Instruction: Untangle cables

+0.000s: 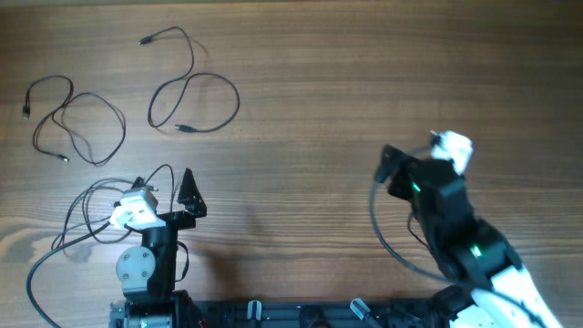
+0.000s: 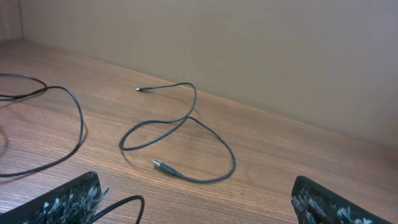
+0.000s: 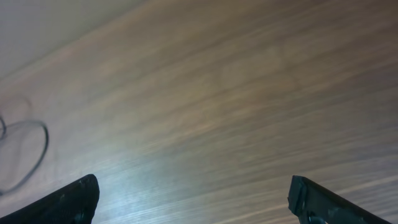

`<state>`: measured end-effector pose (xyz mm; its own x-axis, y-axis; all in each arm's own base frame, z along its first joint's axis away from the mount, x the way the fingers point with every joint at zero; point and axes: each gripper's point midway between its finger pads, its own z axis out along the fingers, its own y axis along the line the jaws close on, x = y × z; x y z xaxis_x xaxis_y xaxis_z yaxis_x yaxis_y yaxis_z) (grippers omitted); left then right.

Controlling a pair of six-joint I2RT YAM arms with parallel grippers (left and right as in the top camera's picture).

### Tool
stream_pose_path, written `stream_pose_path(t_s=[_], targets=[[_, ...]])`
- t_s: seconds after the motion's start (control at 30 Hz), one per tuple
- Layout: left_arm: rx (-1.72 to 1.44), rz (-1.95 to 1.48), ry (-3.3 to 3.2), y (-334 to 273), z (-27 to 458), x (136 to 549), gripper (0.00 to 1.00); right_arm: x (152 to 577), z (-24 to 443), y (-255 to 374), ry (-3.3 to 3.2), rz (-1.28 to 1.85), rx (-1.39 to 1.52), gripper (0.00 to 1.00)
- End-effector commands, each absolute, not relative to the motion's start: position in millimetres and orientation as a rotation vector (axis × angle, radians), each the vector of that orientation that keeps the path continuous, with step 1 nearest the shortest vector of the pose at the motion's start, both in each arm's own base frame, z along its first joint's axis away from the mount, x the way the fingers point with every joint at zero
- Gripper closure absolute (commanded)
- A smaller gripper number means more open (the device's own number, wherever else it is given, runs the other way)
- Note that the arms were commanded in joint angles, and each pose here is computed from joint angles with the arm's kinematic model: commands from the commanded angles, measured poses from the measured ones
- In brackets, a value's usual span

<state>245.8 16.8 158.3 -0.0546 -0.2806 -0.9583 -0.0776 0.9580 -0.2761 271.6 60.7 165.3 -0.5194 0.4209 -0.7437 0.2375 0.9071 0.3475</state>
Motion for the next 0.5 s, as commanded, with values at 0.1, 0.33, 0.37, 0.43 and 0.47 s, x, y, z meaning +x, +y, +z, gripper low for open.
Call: stream_pose_path(t_s=[0.1,0.33,0.37,0.43,0.47], targets=[[-0.259,-0.157,1.626,16.7,156.8,245.6,0.0,250.4,158.8,3.2,1.917,0.268,0.646,0.0],[-0.259,-0.157,1.626,16.7,156.8,245.6,0.0,239.0,171.1,-17.8,1.689,0.321,0.69,0.0],[-0.259,-0.157,1.626,16.7,156.9,245.6,0.0,239.4,171.5,-17.5,1.67,0.333,0.685,0.0],[-0.259,-0.157,1.626,16.7,156.9,245.6,0.0,240.2,172.2,-17.5,1.631,0.353,0.678,0.0],[-0.259,-0.157,1.626,16.7,156.8,245.6,0.0,240.6,172.9,-17.6,1.609,0.363,0.673,0.0]])
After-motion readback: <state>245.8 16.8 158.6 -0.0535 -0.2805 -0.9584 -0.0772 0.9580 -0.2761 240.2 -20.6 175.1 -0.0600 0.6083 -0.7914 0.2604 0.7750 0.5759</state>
